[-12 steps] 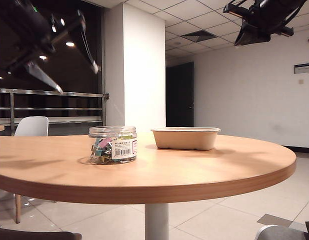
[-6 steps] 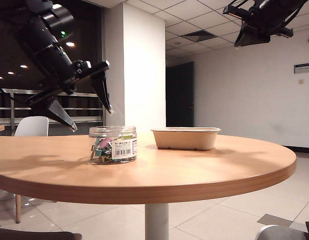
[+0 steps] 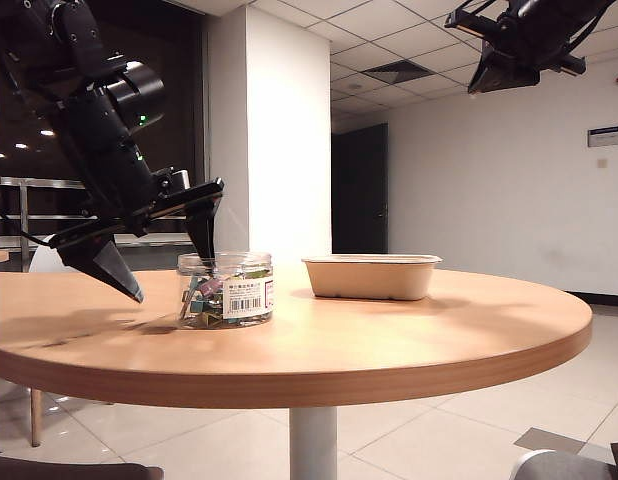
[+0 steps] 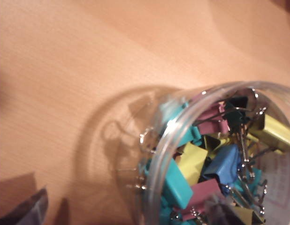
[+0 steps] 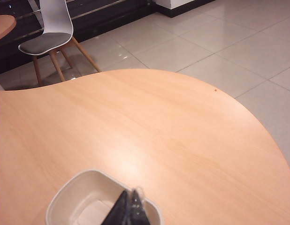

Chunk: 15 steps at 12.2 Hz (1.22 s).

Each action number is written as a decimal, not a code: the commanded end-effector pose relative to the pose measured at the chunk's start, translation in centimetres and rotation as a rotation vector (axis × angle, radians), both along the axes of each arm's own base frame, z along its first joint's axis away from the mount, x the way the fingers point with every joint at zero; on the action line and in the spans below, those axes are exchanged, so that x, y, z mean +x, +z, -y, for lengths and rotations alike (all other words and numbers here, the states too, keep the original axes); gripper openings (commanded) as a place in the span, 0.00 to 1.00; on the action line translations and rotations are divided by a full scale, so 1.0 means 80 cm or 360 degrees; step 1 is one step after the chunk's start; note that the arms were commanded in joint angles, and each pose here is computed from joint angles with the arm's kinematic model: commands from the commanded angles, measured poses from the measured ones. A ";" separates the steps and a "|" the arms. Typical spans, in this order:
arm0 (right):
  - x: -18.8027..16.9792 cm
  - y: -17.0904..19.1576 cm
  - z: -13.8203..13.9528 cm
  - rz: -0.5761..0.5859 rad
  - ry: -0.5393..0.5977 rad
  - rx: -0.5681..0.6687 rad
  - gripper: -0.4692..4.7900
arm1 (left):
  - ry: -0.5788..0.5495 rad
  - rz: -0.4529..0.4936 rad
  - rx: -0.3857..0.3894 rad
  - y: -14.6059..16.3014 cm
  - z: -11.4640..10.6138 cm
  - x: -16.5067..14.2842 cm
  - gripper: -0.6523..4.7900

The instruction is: Pick up the box filled with clips, pour some clips from it into the rectangular paper box, and then put the clip box back on the table.

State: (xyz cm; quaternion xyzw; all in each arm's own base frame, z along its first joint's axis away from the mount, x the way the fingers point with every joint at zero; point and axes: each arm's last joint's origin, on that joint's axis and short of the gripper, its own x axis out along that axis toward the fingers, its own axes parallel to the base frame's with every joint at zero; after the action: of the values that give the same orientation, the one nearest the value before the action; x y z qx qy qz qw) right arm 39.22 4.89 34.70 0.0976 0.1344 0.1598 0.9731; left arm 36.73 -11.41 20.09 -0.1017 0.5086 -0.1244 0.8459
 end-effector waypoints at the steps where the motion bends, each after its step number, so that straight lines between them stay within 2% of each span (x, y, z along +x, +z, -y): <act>1: -0.001 0.006 0.000 0.0030 0.0009 0.0010 0.09 | -0.0017 -0.0012 -0.0066 0.004 0.002 0.000 0.89; 3: -0.001 0.005 0.000 0.0029 0.0014 0.0011 0.09 | -0.0018 -0.0019 -0.0098 0.021 0.002 0.000 0.89; 6: -0.001 0.005 0.000 0.0018 0.0014 0.0010 0.09 | -0.0009 -0.0061 -0.0076 0.021 0.001 -0.002 0.88; 7: -0.002 0.004 0.000 0.0003 0.0014 0.0009 0.09 | -0.0009 -0.0058 -0.0076 0.021 0.001 -0.002 0.63; 8: -0.002 0.003 -0.001 -0.0004 0.0025 0.0010 0.09 | -0.0004 -0.0043 -0.0079 0.021 0.002 -0.001 0.51; 12: -0.002 0.003 -0.001 -0.0004 0.0049 0.0017 0.09 | 0.0025 -0.0005 -0.0108 0.023 0.003 0.002 0.51; 15: -0.002 0.003 -0.001 -0.0005 0.0049 0.0017 0.09 | 0.0058 -0.0026 -0.0037 0.008 0.003 0.007 0.51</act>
State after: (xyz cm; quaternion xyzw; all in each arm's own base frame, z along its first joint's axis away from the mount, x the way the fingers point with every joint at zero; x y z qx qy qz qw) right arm 39.14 4.96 34.50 0.0999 0.1459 0.1710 0.9693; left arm 37.17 -11.60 20.83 -0.1256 0.5152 -0.1179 0.8396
